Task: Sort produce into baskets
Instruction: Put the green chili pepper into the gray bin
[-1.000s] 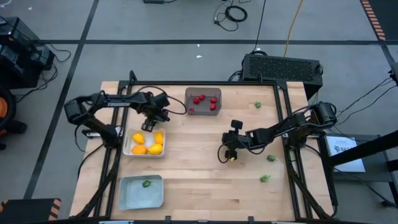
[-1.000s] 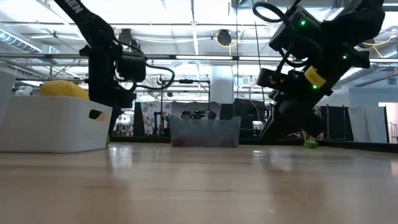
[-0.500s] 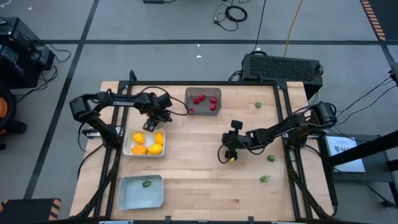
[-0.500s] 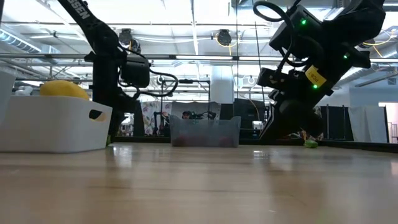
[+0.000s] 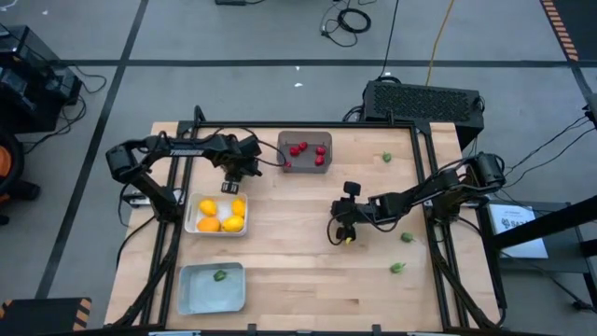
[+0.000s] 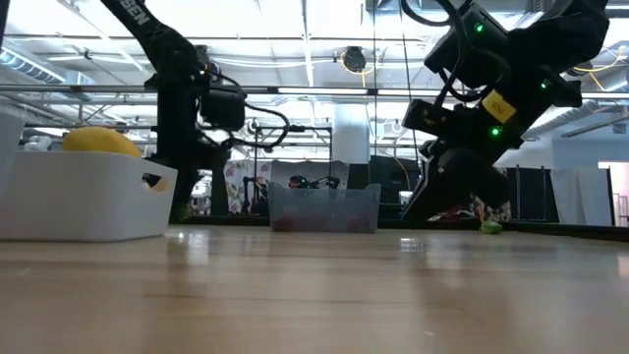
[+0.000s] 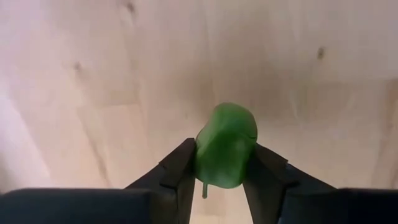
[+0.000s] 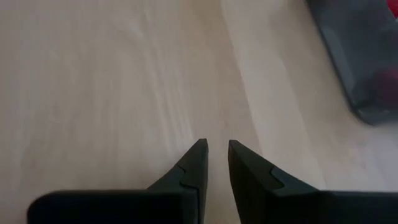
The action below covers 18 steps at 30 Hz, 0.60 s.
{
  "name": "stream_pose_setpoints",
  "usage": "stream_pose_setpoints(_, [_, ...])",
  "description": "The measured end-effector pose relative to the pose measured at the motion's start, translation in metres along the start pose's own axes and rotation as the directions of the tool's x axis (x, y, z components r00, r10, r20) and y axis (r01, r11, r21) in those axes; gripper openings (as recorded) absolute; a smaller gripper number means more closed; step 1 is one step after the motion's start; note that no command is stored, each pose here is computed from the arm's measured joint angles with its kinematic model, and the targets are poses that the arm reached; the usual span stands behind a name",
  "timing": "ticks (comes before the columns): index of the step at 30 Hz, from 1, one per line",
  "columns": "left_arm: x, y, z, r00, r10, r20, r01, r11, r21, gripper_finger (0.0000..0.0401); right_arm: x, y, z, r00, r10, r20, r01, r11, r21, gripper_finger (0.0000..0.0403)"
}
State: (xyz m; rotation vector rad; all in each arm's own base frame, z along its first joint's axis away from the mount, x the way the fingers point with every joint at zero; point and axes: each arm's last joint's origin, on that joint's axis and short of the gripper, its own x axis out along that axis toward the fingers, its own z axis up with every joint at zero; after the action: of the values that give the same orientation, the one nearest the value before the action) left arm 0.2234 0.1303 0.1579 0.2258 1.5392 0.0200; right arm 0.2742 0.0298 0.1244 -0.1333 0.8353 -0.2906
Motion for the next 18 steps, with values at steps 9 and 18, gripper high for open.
stream_pose_setpoints(9, [-0.05, -0.006, 0.0, 0.971, -0.221, 0.096, 0.24, 0.924, -0.298, 0.0117, -0.001, 0.004, 0.006, 0.998, 0.056, 0.031, -0.056, 0.998, 0.007, 0.0054])
stream_pose_setpoints(18, [-0.101, -0.063, 0.002, 0.927, -0.304, 0.221, 0.364, 0.872, -0.329, 0.0117, -0.007, 0.01, 0.036, 0.972, 0.212, 0.104, -0.215, 0.976, 0.018, 0.0054])
